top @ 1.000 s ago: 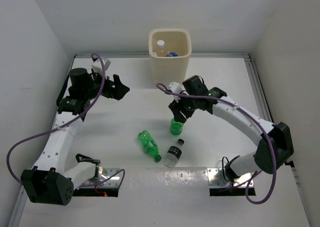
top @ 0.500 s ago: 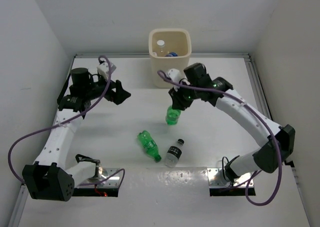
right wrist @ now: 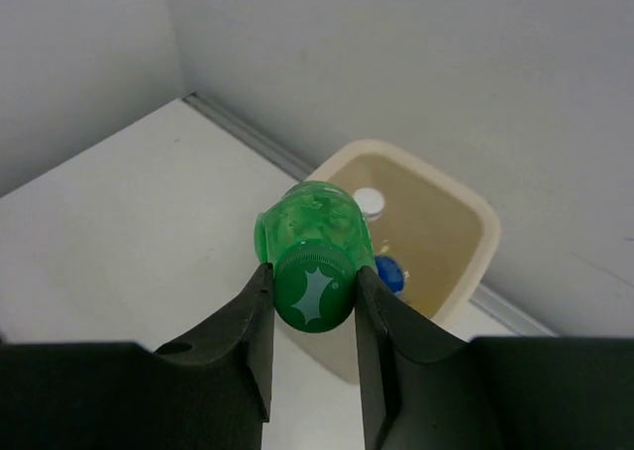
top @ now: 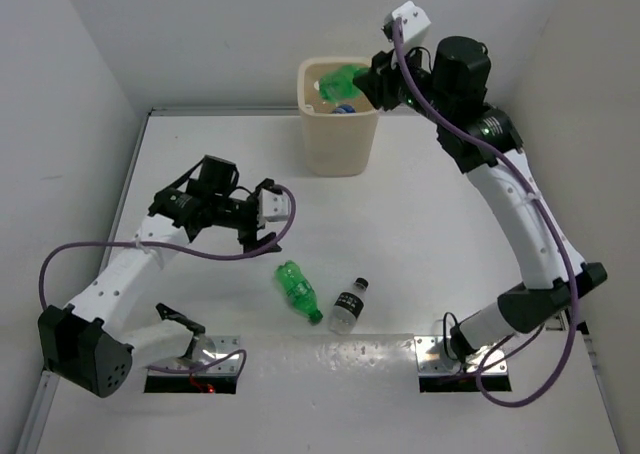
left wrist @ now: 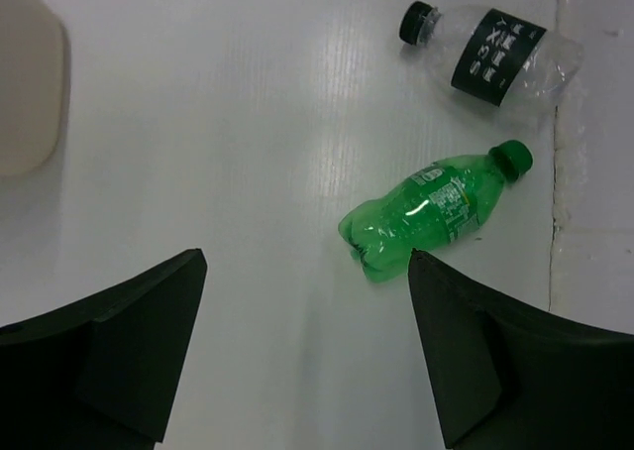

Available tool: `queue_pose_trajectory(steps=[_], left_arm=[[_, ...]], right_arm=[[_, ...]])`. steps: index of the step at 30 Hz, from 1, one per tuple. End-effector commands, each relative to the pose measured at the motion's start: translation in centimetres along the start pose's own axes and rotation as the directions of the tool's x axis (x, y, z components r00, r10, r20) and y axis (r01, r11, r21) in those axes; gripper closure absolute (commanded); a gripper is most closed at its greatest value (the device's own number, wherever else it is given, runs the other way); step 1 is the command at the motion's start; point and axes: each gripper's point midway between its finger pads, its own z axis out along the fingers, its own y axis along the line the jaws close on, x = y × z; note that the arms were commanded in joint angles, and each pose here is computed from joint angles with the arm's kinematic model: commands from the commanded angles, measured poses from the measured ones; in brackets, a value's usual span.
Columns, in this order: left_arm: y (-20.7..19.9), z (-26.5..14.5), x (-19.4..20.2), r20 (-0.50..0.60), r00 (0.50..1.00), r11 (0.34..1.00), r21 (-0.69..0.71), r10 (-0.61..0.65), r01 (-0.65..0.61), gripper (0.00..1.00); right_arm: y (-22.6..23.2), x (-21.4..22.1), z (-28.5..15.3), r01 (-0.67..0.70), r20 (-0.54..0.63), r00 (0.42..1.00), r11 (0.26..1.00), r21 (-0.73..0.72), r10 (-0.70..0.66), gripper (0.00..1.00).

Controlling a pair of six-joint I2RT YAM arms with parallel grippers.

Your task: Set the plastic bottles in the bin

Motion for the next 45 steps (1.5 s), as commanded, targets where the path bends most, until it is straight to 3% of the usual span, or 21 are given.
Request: queue_pose_trajectory(steps=[1, 10, 11, 12, 13, 14, 15, 17, 23, 27, 34, 38, 42, 45], left_arm=[[-1.4, 0.9, 0.7, -0.036, 0.992, 0.991, 0.062, 0.124, -0.122, 0.09], [-4.7, 3.7, 1.2, -0.072, 0.950, 0.938, 0.197, 0.305, -0.286, 0.07], [-5.4, 4.3, 1.7, -0.085, 0.947, 0.931, 0.226, 0.311, -0.286, 0.07], [-5.6, 4.7, 1.9, -0.085, 0.943, 0.924, 0.245, 0.322, -0.293, 0.07], [-5.8, 4.8, 2.3, -0.099, 0.940, 0.922, 0.251, 0.326, -0.293, 0.07], [-6.0, 5.3, 2.9, -0.107, 0.928, 0.909, 0.271, 0.357, -0.318, 0.06], [-6.1, 5.6, 3.1, -0.112, 0.921, 0.901, 0.281, 0.373, -0.331, 0.06], [-6.7, 6.6, 3.9, -0.119, 0.904, 0.877, 0.323, 0.410, -0.355, 0.06], [-7.8, 9.0, 7.5, -0.166, 0.848, 0.805, 0.448, 0.503, -0.390, 0.06], [-9.4, 9.7, 11.3, -0.207, 0.796, 0.741, 0.549, 0.569, -0.387, 0.07], [-10.9, 10.9, 13.7, -0.194, 0.743, 0.679, 0.595, 0.640, -0.430, 0.12], [-10.4, 11.4, 13.7, -0.213, 0.725, 0.682, 0.580, 0.656, -0.446, 0.32], [-6.7, 10.2, 8.9, -0.187, 0.786, 0.775, 0.406, 0.589, -0.484, 0.59], [-3.1, 7.6, 2.0, -0.099, 0.857, 0.854, 0.194, 0.506, -0.482, 0.74]], right_arm=[[-5.1, -1.5, 3.6, -0.003, 0.103, 0.995, 0.987, 0.160, -0.013, 1.00], [-12.3, 1.9, 9.8, 0.104, 0.062, 0.989, 0.938, 0.330, -0.131, 1.00], [-12.6, 3.8, 11.2, 0.105, 0.029, 0.992, 0.937, 0.332, -0.122, 1.00], [-12.6, 4.0, 11.4, 0.111, 0.023, 0.992, 0.936, 0.333, -0.126, 0.90], [-12.9, 4.1, 11.5, 0.116, 0.021, 0.991, 0.935, 0.336, -0.130, 0.74], [-12.6, 4.8, 11.9, 0.118, -0.001, 0.992, 0.938, 0.325, -0.125, 0.40], [-12.6, 5.2, 11.8, 0.109, -0.009, 0.994, 0.940, 0.324, -0.112, 0.26], [-12.0, 4.9, 11.2, 0.090, -0.010, 0.996, 0.949, 0.301, -0.092, 0.14], [-10.4, 1.4, 6.9, 0.002, 0.028, 1.000, 0.968, 0.252, -0.010, 0.13], [-9.2, -1.5, 1.1, -0.049, 0.041, 0.998, 0.971, 0.234, 0.040, 0.13], [-8.9, 1.8, -6.6, -0.070, -0.042, 0.995, 0.953, 0.293, 0.087, 0.13], [-8.1, 6.8, -9.2, -0.099, -0.150, 0.977, 0.949, 0.299, 0.149, 0.15], [-5.3, 12.1, -12.1, -0.132, -0.304, 0.930, 0.959, 0.250, 0.207, 0.15], [-2.1, 18.7, -14.5, -0.229, -0.486, 0.821, 0.952, 0.202, 0.300, 0.15]])
